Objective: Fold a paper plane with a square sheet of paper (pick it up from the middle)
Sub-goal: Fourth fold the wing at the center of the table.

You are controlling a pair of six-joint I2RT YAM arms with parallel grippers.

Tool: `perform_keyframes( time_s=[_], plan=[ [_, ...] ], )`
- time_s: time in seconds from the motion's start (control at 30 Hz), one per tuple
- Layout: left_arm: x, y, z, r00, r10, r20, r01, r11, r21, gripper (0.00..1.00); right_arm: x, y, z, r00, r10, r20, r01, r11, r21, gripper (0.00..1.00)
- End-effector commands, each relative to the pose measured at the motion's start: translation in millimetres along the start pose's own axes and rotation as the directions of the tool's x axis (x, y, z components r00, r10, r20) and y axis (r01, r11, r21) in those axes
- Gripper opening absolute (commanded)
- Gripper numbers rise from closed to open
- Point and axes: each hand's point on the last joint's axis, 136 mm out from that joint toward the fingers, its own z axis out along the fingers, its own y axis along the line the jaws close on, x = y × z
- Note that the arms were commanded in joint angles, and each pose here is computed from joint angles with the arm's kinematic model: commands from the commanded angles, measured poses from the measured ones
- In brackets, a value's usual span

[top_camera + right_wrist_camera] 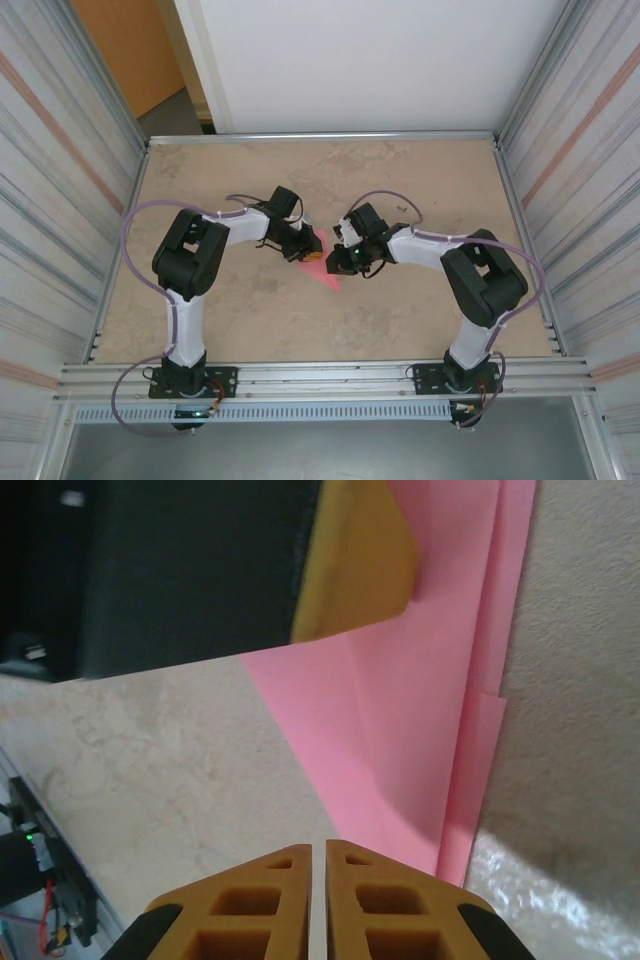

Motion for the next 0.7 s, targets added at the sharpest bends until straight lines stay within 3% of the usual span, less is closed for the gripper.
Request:
perform_keyframes(
  time_s=[0.0,0.2,0.4,0.67],
  plan=[
    [6,25,9,0.999,-0.037,-0.019,0.035,0.996,-0.087,0.15,-2,-9,9,1.000,0.028,-0.013,-0.027,0.999,0.030,0.10],
    [2,3,0,1.000,0.014,0.001,-0.013,0.999,-0.029,0.15,16,-35,20,0.995,0.075,-0.072,-0.067,0.992,0.108,0.09],
    [-2,-34,-24,0.984,0.153,0.089,-0.160,0.984,0.079,0.15,35,-62,25,0.985,0.134,-0.113,-0.109,0.974,0.200,0.07],
    [19,-25,-11,0.968,0.243,0.065,-0.248,0.964,0.090,0.15,43,-74,25,0.976,0.168,-0.138,-0.131,0.961,0.245,0.07]
  ],
)
